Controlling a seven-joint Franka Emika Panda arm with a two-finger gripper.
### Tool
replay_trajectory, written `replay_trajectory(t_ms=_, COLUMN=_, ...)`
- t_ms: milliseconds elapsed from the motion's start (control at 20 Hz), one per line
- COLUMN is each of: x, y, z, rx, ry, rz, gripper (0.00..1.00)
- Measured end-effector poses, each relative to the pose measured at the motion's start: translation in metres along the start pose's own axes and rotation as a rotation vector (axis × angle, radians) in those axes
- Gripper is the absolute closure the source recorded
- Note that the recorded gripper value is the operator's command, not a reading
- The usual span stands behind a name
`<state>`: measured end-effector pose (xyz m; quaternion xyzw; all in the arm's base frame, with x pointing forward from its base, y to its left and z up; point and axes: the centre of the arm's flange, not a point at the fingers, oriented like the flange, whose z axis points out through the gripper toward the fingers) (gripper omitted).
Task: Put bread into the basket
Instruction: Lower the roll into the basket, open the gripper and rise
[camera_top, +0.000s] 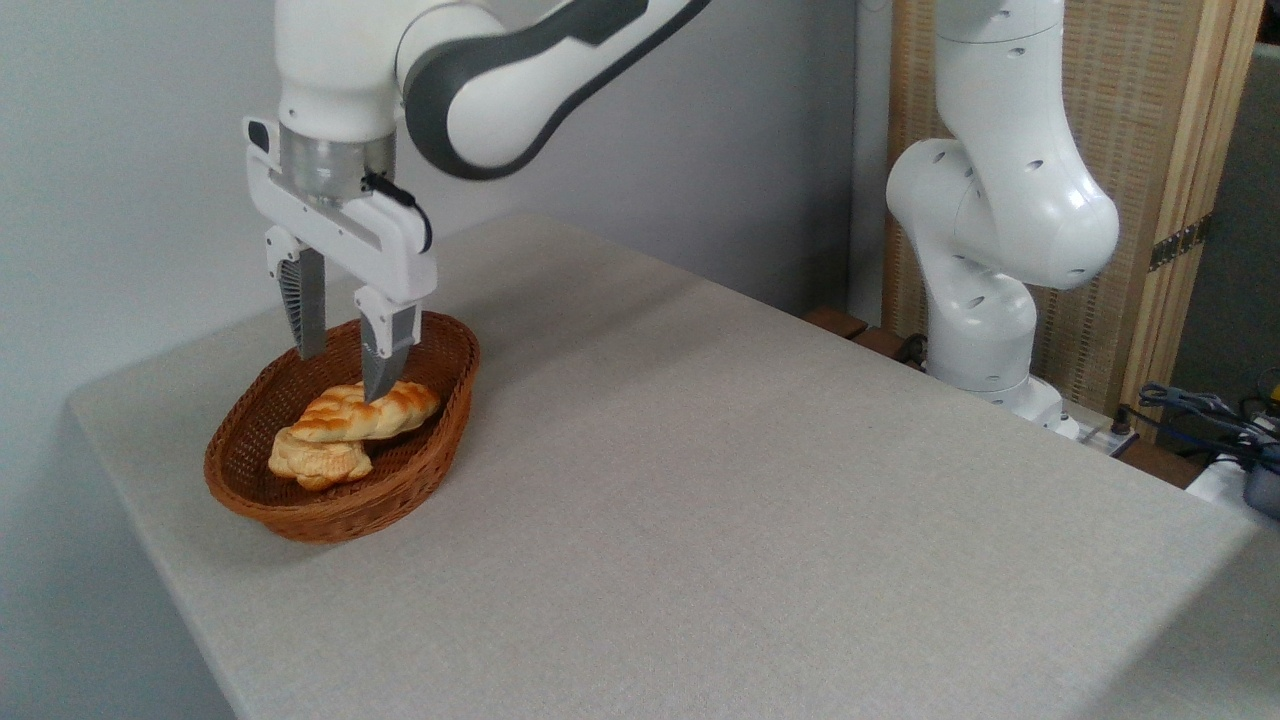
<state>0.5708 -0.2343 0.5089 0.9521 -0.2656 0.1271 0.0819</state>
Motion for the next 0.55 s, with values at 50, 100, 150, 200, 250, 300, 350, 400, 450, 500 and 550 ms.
replay_trajectory(t_ms=50, x=-0.005, y=-0.011, z=-0.012, rx=0.023, ry=-0.017, rz=-0.005, gripper=0.00)
replay_trajectory(t_ms=100, x=-0.013, y=-0.027, z=-0.025, rx=0.050, ry=-0.047, rz=0.002, gripper=0.00)
replay_trajectory(t_ms=150, x=-0.024, y=-0.044, z=-0.037, rx=0.060, ry=-0.086, rz=0.033, gripper=0.00)
replay_trajectory(t_ms=200, x=-0.035, y=-0.062, z=-0.045, rx=0.057, ry=-0.128, rz=0.074, gripper=0.00)
replay_trajectory(t_ms=250, x=-0.047, y=-0.083, z=-0.051, rx=0.052, ry=-0.158, rz=0.109, gripper=0.00)
replay_trajectory(t_ms=300, x=-0.056, y=-0.104, z=-0.056, rx=0.048, ry=-0.175, rz=0.134, gripper=0.00)
replay_trajectory(t_ms=350, x=-0.065, y=-0.121, z=-0.059, rx=0.043, ry=-0.188, rz=0.158, gripper=0.00)
replay_trajectory(t_ms=400, x=-0.070, y=-0.130, z=-0.061, rx=0.039, ry=-0.196, rz=0.180, gripper=0.00)
replay_trajectory(t_ms=450, x=-0.075, y=-0.139, z=-0.062, rx=0.032, ry=-0.207, rz=0.209, gripper=0.00)
replay_trajectory(t_ms=500, x=-0.081, y=-0.147, z=-0.064, rx=0.024, ry=-0.217, rz=0.234, gripper=0.00)
replay_trajectory(t_ms=550, x=-0.084, y=-0.153, z=-0.067, rx=0.020, ry=-0.221, rz=0.249, gripper=0.00)
